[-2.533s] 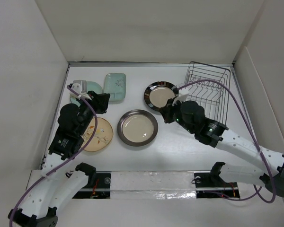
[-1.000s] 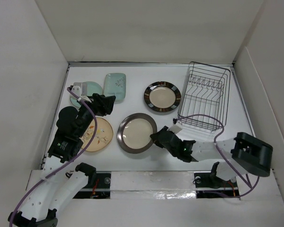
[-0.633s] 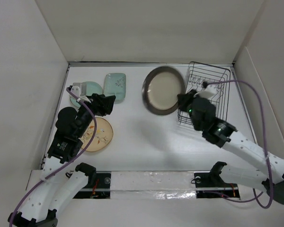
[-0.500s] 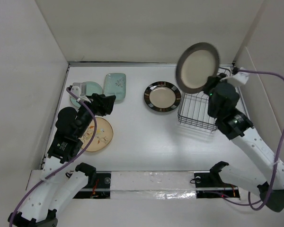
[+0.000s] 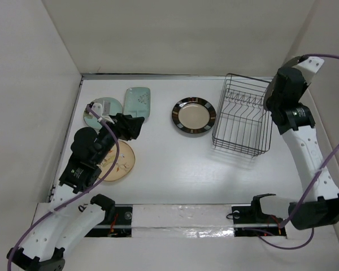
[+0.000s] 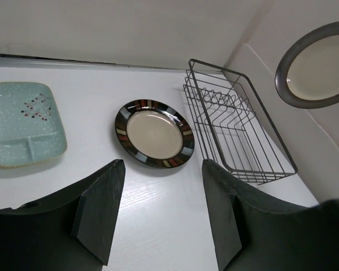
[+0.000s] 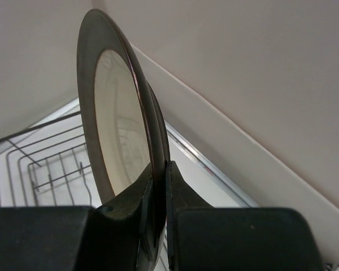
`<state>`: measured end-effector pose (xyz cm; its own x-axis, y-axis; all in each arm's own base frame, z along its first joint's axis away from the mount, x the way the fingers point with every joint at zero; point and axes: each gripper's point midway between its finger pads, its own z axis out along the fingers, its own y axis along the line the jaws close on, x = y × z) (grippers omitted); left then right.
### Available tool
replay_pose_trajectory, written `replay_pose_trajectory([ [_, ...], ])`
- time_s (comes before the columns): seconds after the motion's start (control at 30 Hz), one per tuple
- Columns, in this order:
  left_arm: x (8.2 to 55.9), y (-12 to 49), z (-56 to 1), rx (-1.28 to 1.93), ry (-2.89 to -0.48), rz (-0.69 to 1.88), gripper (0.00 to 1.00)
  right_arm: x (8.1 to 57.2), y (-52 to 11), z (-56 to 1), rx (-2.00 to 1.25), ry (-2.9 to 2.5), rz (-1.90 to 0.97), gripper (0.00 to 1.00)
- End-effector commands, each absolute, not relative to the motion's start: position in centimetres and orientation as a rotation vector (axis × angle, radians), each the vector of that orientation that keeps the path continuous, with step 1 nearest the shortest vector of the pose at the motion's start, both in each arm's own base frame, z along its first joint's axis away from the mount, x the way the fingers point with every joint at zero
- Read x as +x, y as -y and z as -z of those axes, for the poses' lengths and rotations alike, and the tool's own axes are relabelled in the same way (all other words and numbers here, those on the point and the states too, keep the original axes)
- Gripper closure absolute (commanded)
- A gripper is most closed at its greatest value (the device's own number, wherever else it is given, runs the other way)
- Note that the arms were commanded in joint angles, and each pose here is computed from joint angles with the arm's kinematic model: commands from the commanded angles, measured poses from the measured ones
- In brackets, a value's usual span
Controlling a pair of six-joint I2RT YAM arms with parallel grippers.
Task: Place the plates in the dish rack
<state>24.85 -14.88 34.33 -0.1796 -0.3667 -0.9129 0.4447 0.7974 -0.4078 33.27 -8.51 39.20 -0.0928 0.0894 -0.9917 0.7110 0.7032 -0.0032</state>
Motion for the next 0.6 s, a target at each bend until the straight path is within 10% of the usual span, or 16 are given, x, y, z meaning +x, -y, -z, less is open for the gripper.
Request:
replay_pose_trajectory([
  [0.0,24.6,15.3,-35.8,0.082,-1.542,0.737,0.46,34.8,10.4,-42.9,0.685,-1.506,0.562,1.0],
  [0.57,24.5,15.7,-35.7,0.099,-1.55,0.741,0.46,42.8,11.2,-34.1,0.584,-1.721,0.696,1.0],
])
